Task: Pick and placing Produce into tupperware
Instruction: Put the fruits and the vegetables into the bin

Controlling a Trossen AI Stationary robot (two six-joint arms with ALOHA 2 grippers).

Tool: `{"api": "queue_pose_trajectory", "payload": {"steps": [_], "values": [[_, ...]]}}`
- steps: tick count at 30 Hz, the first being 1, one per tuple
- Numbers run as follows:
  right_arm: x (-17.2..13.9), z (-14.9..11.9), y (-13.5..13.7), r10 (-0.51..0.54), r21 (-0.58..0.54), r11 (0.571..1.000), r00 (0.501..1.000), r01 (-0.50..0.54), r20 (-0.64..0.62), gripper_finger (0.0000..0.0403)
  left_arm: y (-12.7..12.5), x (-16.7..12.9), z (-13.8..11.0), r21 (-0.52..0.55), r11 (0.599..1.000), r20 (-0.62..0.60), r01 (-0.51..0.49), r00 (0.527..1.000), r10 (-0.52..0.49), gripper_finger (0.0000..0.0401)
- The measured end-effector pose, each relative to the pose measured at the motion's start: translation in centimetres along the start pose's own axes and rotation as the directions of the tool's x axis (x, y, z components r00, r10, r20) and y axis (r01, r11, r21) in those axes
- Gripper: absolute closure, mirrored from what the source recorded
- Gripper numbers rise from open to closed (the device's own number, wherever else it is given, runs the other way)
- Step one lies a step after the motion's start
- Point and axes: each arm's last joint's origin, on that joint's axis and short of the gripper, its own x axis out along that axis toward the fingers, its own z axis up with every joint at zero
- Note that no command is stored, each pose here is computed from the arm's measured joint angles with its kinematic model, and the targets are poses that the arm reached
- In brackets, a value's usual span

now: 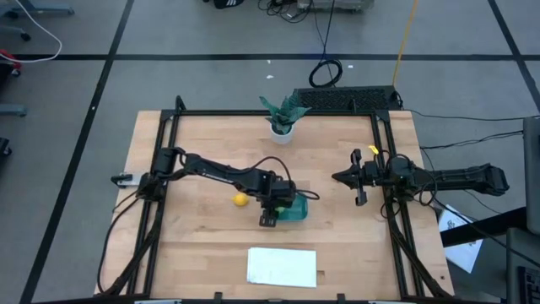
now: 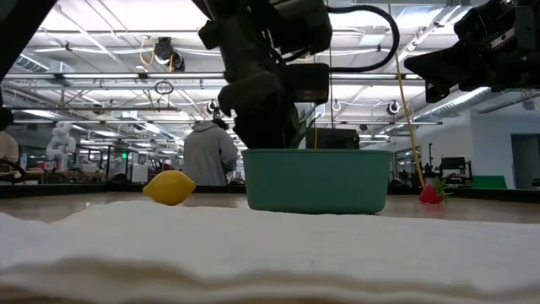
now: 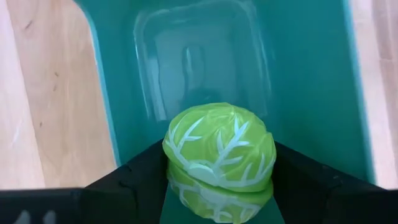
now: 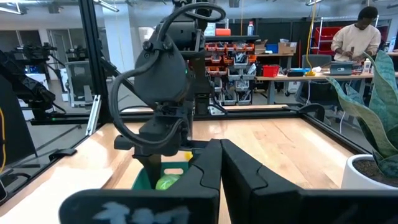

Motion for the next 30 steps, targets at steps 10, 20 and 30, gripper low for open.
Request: {"api": "queue_pose_trajectory", "payload": {"steps": [10,20,30], "values": [[0.0,0.0,0.0,0.0,0.0,1.0,1.0,0.0,0.0,0.0403,0.0,0.0,0.0,-0.005,1.0,0.0,-0.001,1.0,0.001,0.016],[0.0,0.0,0.0,0.0,0.0,1.0,1.0,0.0,0.0,0.0403,0.9,-0.1,-0.1,-0.037,0.999,0.0,0.001,1.0,-0.001,0.016],[0.0,0.0,0.0,0.0,0.0,1.0,1.0,0.0,0.0,0.0403,1.0,-0.1,-0.2,-0.032,0.997,0.003,0.073,0.997,-0.073,0.016]]}}
